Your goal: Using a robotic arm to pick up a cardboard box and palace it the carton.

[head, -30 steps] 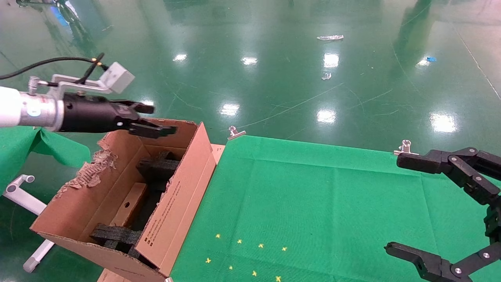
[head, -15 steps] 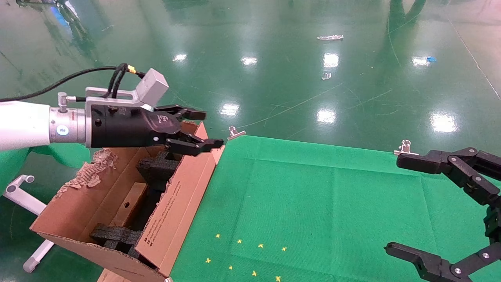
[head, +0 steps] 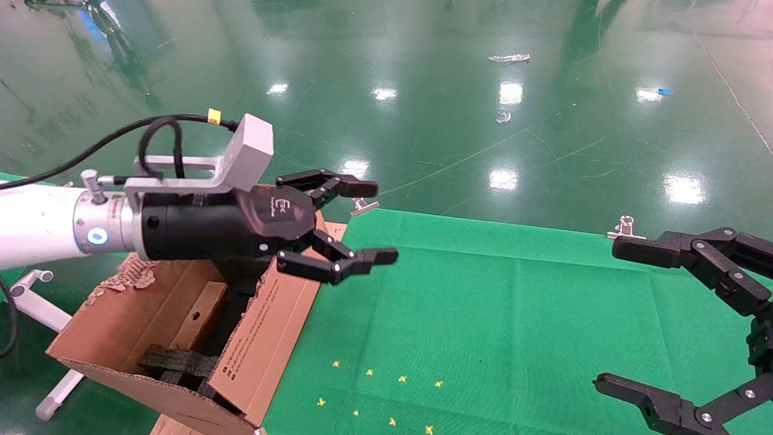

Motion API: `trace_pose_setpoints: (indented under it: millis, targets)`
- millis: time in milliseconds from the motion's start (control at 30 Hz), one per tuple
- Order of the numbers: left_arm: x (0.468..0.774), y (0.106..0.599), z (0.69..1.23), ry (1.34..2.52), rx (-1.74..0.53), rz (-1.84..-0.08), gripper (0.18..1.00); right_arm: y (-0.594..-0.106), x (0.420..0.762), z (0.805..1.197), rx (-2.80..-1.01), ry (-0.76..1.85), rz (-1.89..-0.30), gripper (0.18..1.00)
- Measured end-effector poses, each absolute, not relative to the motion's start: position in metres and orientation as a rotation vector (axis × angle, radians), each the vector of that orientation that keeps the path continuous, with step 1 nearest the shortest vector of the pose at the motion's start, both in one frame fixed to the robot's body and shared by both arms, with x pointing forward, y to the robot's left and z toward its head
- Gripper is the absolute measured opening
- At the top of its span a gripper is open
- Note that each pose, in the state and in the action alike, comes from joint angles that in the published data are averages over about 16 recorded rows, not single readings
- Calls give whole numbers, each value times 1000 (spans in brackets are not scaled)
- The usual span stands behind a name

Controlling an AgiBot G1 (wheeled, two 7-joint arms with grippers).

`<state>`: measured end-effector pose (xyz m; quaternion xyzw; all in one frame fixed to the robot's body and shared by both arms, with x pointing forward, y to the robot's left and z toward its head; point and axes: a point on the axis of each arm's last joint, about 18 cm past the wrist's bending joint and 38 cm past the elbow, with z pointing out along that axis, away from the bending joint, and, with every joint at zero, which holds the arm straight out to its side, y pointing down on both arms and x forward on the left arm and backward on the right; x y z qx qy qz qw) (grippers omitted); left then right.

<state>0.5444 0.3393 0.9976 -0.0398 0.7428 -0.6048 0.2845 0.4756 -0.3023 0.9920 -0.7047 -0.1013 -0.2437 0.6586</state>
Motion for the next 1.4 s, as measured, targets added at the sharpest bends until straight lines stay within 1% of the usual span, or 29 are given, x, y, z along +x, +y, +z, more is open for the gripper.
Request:
trace_pose_setpoints:
  millis: [433, 633, 833, 1400]
  targets:
    - [488, 305, 993, 1939, 211, -1772, 1001, -302, 476, 992, -1596, -229, -552, 1000]
    - [472, 299, 992, 1921, 293, -1806, 1001, -302, 476, 992, -1595, -229, -552, 1000]
    - [468, 297, 992, 1916, 315, -1816, 1001, -302, 476, 992, -1595, -229, -552, 1000]
    - [474, 299, 992, 1923, 286, -1803, 1001, -302, 476, 992, -1595, -229, -552, 1000]
